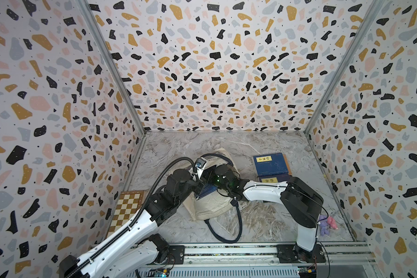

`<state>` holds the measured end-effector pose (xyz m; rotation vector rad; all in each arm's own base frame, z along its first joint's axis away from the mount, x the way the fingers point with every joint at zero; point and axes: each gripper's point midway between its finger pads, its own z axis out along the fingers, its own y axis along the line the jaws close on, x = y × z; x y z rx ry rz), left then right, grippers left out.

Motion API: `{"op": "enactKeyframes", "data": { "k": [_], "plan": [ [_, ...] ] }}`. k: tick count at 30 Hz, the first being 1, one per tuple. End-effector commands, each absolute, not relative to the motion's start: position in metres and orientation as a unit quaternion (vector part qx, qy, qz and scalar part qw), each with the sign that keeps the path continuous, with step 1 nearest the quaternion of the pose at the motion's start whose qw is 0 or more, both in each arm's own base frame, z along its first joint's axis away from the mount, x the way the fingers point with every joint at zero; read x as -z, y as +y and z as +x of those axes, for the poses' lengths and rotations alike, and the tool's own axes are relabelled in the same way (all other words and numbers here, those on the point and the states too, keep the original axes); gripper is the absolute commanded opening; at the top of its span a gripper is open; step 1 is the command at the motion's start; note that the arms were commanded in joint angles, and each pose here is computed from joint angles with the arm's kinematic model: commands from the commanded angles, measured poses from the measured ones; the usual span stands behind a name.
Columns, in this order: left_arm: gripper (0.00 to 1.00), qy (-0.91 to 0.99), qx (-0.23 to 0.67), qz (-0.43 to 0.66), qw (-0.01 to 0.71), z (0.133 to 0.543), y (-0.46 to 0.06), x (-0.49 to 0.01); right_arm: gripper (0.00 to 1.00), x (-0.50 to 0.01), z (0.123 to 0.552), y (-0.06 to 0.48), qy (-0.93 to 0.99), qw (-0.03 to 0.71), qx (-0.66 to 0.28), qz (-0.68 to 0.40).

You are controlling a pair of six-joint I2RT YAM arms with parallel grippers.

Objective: Take out the books from the canvas bag
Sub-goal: Pick up the book from the canvas bag.

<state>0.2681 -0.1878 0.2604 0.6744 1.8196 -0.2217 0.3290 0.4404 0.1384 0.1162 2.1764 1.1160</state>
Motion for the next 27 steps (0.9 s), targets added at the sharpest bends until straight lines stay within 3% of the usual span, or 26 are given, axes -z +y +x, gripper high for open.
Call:
{"op": "enactKeyframes", "data": {
  "k": [1,14,27],
  "plan": [
    [0.00,0.713,0.137,0.279,0.628,0.264,-0.200,-0.313,0.42,-0.185,0.352,0.451,0.795,0.379,-0.471,0.059],
    [0.00,0.731,0.102,0.252,0.625,0.275,-0.189,-0.307,0.09,-0.194,0.322,0.451,0.799,0.378,-0.467,0.004],
    [0.00,0.757,0.073,0.235,0.605,0.287,-0.185,-0.291,0.06,-0.232,0.283,0.414,0.788,0.400,-0.462,-0.073]
  ]
}}
